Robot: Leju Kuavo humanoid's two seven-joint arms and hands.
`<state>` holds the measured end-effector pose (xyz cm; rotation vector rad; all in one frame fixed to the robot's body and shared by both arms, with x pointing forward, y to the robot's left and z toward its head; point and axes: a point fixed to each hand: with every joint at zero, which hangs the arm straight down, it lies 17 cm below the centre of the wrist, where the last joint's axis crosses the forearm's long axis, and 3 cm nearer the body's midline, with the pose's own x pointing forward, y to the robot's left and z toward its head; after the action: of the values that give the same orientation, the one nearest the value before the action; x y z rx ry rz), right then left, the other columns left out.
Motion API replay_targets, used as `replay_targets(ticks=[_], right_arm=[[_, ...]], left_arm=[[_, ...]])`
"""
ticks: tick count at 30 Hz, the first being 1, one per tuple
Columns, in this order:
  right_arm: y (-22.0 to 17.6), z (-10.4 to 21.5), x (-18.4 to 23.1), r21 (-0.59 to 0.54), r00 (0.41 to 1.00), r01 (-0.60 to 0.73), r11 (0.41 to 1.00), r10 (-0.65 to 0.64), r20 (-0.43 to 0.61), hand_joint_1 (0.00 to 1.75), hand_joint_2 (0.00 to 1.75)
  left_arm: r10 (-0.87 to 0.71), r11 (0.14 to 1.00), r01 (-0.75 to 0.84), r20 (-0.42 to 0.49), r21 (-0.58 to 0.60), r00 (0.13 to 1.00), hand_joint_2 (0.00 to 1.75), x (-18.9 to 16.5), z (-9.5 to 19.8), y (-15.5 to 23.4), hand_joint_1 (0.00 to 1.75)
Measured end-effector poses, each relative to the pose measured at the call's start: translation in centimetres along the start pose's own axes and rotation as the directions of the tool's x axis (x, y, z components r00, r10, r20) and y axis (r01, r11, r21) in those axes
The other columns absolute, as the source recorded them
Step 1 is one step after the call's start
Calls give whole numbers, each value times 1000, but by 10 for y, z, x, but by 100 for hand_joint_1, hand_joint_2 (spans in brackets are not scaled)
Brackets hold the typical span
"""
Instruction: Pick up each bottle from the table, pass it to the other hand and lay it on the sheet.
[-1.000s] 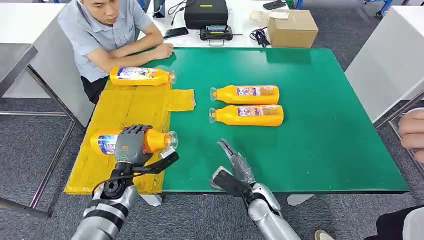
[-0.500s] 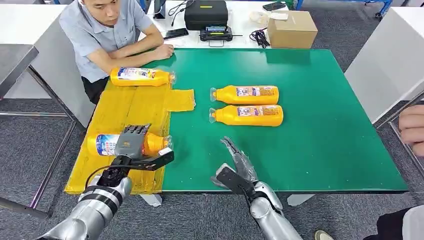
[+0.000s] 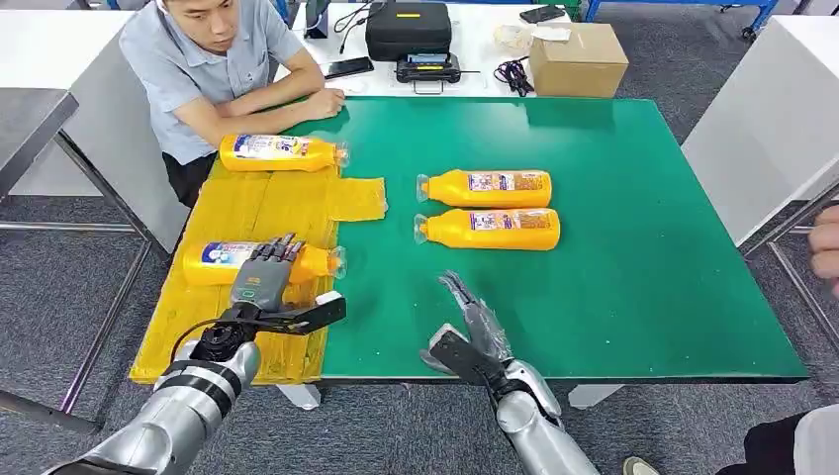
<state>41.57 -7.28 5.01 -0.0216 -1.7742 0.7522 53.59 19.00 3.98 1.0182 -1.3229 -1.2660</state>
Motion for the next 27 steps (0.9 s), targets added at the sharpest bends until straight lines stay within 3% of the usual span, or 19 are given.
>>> replay_targets(ticks=[7, 13, 19, 23, 27], right_arm=[[-2, 0, 1, -8, 999, -37, 999, 37, 13, 0, 175], [-29, -3, 5, -103, 967, -248, 963, 252, 25, 0, 175], [-84, 3, -18, -126, 780, -626, 770, 622, -71, 0, 175], [-129, 7, -44, -63, 747, -663, 746, 655, -117, 0, 175], [-160, 18, -63, -13, 689, -717, 697, 705, -169, 0, 175]], left_arm=[[73, 997, -73, 36, -10, 997, 175, 10, 1, -2, 0], [69, 990, -77, 73, 120, 995, 175, 32, 18, 9, 0], [99, 950, -148, 184, 275, 978, 175, 85, 52, 39, 0], [130, 899, -229, 273, 373, 953, 175, 121, 85, 69, 0], [265, 839, -387, 335, 382, 904, 175, 137, 116, 86, 0]])
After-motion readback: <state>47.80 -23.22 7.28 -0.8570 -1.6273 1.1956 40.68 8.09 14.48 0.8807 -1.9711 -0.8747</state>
